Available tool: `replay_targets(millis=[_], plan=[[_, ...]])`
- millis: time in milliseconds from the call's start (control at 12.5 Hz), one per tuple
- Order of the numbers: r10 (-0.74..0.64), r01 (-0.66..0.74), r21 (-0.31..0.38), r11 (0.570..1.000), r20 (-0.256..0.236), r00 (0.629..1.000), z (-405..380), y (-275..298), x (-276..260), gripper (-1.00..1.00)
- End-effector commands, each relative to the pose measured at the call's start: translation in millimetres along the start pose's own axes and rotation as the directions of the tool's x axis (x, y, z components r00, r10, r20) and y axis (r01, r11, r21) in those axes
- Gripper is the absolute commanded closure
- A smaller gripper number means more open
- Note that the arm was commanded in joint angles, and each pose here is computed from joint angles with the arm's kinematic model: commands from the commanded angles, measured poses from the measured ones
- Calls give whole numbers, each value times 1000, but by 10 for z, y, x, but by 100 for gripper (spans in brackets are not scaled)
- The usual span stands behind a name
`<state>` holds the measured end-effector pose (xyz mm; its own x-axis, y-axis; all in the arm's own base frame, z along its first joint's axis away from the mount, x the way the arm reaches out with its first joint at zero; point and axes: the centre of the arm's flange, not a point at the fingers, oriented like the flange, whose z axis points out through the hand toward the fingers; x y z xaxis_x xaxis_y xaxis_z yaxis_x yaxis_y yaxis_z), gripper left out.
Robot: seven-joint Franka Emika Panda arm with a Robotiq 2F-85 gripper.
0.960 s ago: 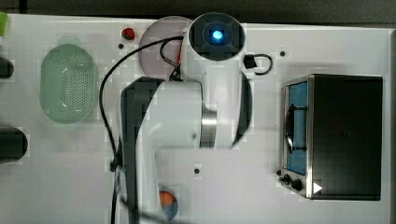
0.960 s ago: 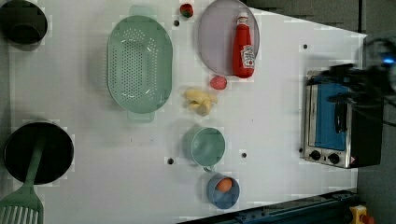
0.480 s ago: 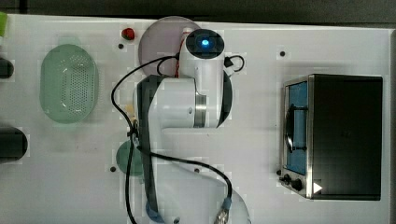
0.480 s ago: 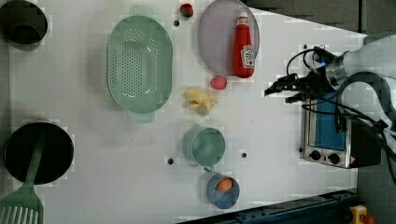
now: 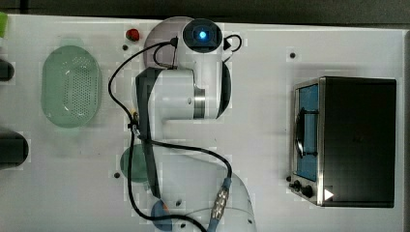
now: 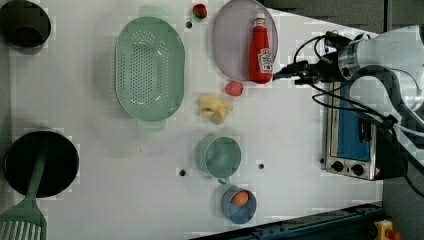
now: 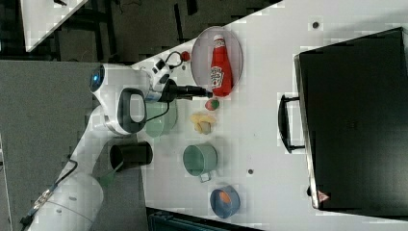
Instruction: Pick ketchup from plate and place it on table.
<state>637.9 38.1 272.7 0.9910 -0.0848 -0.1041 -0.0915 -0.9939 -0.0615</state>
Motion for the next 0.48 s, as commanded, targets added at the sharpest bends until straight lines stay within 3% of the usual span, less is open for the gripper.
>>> replay_targets(millis=[80, 480], plan=[[-71, 72, 5, 997, -47, 996, 247, -60, 193, -100], [-114, 111, -32, 993, -118, 986, 653, -33, 428, -100]])
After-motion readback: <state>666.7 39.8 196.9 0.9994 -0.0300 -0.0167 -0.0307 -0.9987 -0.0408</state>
